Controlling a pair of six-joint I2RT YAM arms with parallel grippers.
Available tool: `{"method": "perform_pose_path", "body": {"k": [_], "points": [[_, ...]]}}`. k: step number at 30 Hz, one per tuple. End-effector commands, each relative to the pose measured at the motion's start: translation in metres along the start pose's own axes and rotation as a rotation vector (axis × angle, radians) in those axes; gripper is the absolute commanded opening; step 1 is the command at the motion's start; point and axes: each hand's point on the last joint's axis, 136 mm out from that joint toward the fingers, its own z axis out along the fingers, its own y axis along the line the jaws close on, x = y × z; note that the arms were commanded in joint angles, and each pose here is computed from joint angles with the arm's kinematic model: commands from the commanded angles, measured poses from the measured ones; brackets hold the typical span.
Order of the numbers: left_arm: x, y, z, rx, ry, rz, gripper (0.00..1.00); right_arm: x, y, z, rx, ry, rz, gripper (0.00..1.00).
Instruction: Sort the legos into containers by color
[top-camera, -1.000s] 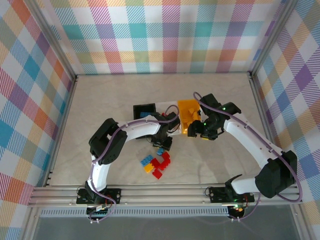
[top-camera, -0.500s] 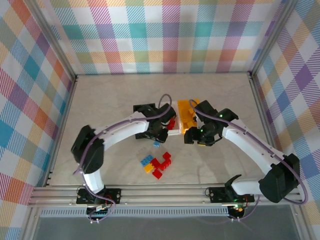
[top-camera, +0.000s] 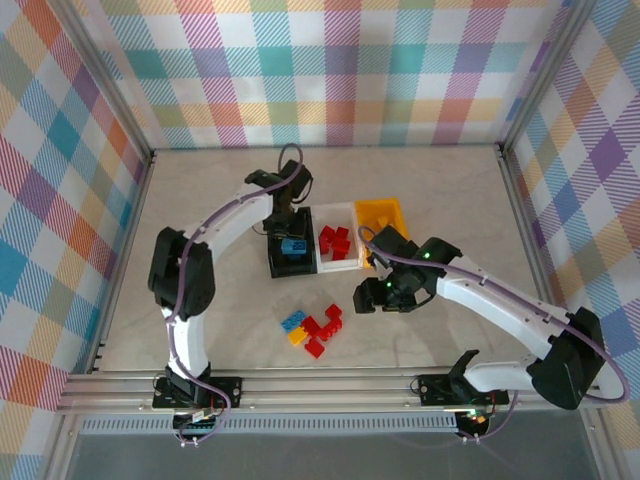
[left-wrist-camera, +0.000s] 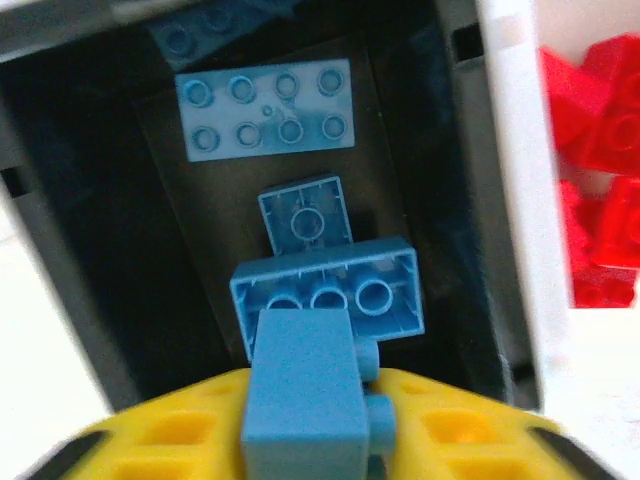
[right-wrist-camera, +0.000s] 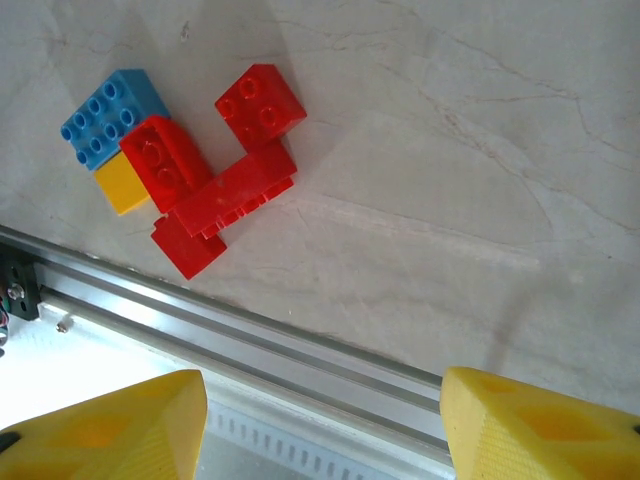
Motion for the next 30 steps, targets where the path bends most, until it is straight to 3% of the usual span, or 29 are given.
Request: {"method": "perform_pose_path", "body": {"k": [1, 5, 10, 14, 21, 30], "points": [[-0.008, -0.003, -0.012, 0.025, -0.012, 0.013, 0.49, 0.002, 0.011, 0.008, 0.007, 0.026, -0.028, 0.66], [-0.006, -0.003, -0.029, 0.047, -0.033, -0.008, 0.63, 0.009, 0.025, 0.032, 0.042, 0.089, -0.112, 0.71], [0.014, 0.006, -0.068, 0.063, -0.081, -0.056, 0.66, -0.005, 0.041, 0.071, 0.073, 0.129, -0.201, 0.71], [0.053, 0.022, -0.093, 0.076, -0.11, -0.115, 0.7, -0.019, 0.053, 0.094, 0.1, 0.154, -0.255, 0.72], [0.132, 0.051, -0.086, 0.065, -0.071, -0.224, 0.71, -0.041, 0.047, 0.119, 0.179, 0.165, -0.272, 0.71], [0.159, 0.062, -0.081, 0.05, -0.06, -0.257, 0.73, -0.051, 0.028, 0.141, 0.22, 0.2, -0.28, 0.67]]}}
